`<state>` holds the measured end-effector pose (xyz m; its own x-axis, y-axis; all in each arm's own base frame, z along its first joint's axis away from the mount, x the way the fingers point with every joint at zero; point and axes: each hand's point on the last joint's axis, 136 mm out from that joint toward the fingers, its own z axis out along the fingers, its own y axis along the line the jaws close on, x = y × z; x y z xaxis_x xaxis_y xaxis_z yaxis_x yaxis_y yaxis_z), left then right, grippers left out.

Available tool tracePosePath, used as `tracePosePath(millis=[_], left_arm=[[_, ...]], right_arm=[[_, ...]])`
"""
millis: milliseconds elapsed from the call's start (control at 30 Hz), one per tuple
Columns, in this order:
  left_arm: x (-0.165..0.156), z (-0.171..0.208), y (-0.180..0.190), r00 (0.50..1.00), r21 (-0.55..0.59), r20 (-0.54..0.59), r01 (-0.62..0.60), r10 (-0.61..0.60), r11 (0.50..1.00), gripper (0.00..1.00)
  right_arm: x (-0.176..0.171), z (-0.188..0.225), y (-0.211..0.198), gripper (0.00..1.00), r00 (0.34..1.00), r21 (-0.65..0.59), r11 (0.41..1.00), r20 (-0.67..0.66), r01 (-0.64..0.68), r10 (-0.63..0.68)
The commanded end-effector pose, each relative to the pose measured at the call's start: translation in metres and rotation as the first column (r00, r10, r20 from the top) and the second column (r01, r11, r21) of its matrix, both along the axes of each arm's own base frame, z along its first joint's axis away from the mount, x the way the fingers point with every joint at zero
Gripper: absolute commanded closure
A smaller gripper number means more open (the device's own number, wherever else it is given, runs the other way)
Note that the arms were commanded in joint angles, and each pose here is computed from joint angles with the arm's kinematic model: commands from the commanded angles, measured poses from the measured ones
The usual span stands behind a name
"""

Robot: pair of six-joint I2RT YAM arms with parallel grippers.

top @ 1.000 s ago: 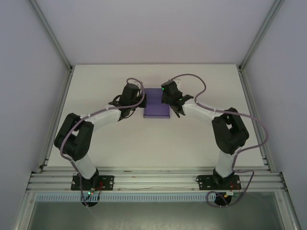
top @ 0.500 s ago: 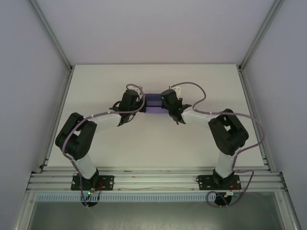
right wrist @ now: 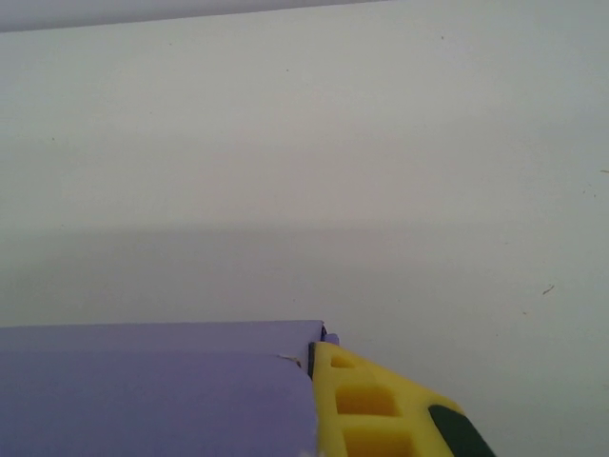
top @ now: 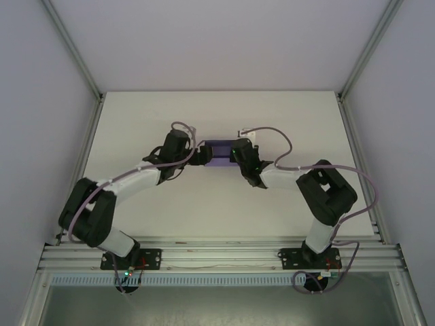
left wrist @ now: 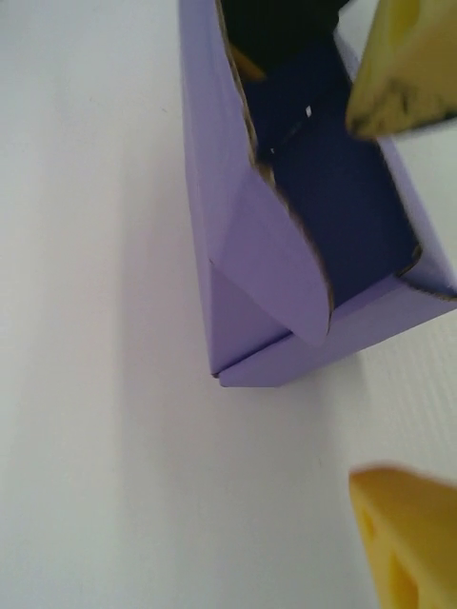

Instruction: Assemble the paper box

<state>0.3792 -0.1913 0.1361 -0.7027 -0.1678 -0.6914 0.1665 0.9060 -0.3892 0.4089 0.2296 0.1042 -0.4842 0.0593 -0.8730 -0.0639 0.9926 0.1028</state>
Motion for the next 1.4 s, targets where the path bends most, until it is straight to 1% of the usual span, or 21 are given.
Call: tracePosePath(millis=[0, 100, 167, 233, 333, 433, 500, 567, 700, 833, 933, 1033, 1100, 1167, 1233, 1367], left_arm=[[-0.01, 0.02, 0.015, 0.999, 0.028, -0.025, -0.046, 0.047, 0.999, 0.0], [-0.003, 0.04, 0.024, 0.995, -0.009, -0.019, -0.097, 0.097, 0.995, 0.0], [0.008, 0.043, 0.028, 0.991, -0.043, -0.029, -0.131, 0.13, 0.99, 0.0], [0.021, 0.038, 0.029, 0.986, -0.082, -0.078, -0.15, 0.144, 0.985, 0.0], [0.042, 0.026, 0.02, 0.983, -0.132, -0.149, -0.128, 0.108, 0.983, 0.0], [0.057, 0.006, 0.017, 0.974, -0.117, -0.203, -0.13, 0.105, 0.985, 0.0], [0.059, -0.01, 0.016, 0.964, -0.11, -0.244, -0.136, 0.106, 0.985, 0.0], [0.057, -0.022, 0.013, 0.958, -0.11, -0.27, -0.127, 0.094, 0.986, 0.02], [0.047, -0.042, 0.006, 0.952, -0.144, -0.302, -0.094, 0.047, 0.985, 0.13], [0.032, -0.06, -0.002, 0.94, -0.212, -0.342, -0.088, 0.011, 0.973, 0.18], [0.019, -0.073, 0.002, 0.932, -0.216, -0.362, -0.102, 0.017, 0.971, 0.2], [0.011, -0.081, 0.003, 0.93, -0.218, -0.367, -0.102, 0.015, 0.971, 0.22], [0.008, -0.085, 0.004, 0.928, -0.22, -0.372, -0.101, 0.013, 0.97, 0.25], [0.006, -0.088, 0.0, 0.932, -0.234, -0.363, -0.082, -0.008, 0.969, 0.33], [0.004, -0.092, -0.001, 0.932, -0.237, -0.362, -0.081, -0.011, 0.968, 0.37], [0.0, -0.103, -0.002, 0.927, -0.252, -0.374, -0.081, -0.02, 0.964, 0.43]], right_arm=[[-0.023, -0.036, -0.007, 0.99, 0.995, -0.112, 0.992, -0.092, -0.059, 0.049], [-0.025, -0.035, -0.006, 0.98, 0.995, -0.126, 0.989, -0.078, -0.073, 0.063], [-0.027, -0.033, -0.005, 0.97, 0.995, -0.126, 0.989, -0.072, -0.074, 0.066], [-0.028, -0.033, -0.003, 0.95, 0.995, -0.127, 0.988, -0.067, -0.084, 0.076], [-0.029, -0.032, 0.0, 0.93, 0.995, -0.143, 0.986, -0.059, -0.087, 0.079], [-0.03, -0.03, 0.0, 0.92, 0.998, -0.143, 0.988, -0.05, -0.052, 0.045], [-0.031, -0.029, 0.003, 0.9, 0.998, -0.13, 0.99, -0.042, -0.053, 0.048], [-0.032, -0.03, 0.006, 0.87, 0.997, -0.124, 0.99, -0.045, -0.063, 0.058], [-0.038, -0.03, 0.006, 0.81, 0.998, -0.138, 0.989, -0.047, -0.058, 0.052], [-0.049, -0.024, 0.012, 0.76, 0.997, -0.146, 0.986, -0.048, -0.075, 0.069], [-0.059, -0.02, 0.014, 0.71, 0.995, -0.103, 0.991, -0.067, -0.087, 0.08], [-0.071, -0.018, 0.007, 0.61, 0.993, -0.071, 0.994, -0.088, -0.081, 0.075], [-0.083, -0.017, 0.001, 0.52, 0.99, -0.055, 0.995, -0.113, -0.088, 0.081], [-0.095, -0.017, -0.005, 0.49, 0.985, -0.025, 0.995, -0.142, -0.1, 0.095], [-0.106, -0.017, -0.011, 0.44, 0.981, 0.002, 0.995, -0.169, -0.1, 0.099], [-0.121, -0.017, -0.023, 0.31, 0.971, 0.017, 0.997, -0.224, -0.075, 0.077]])
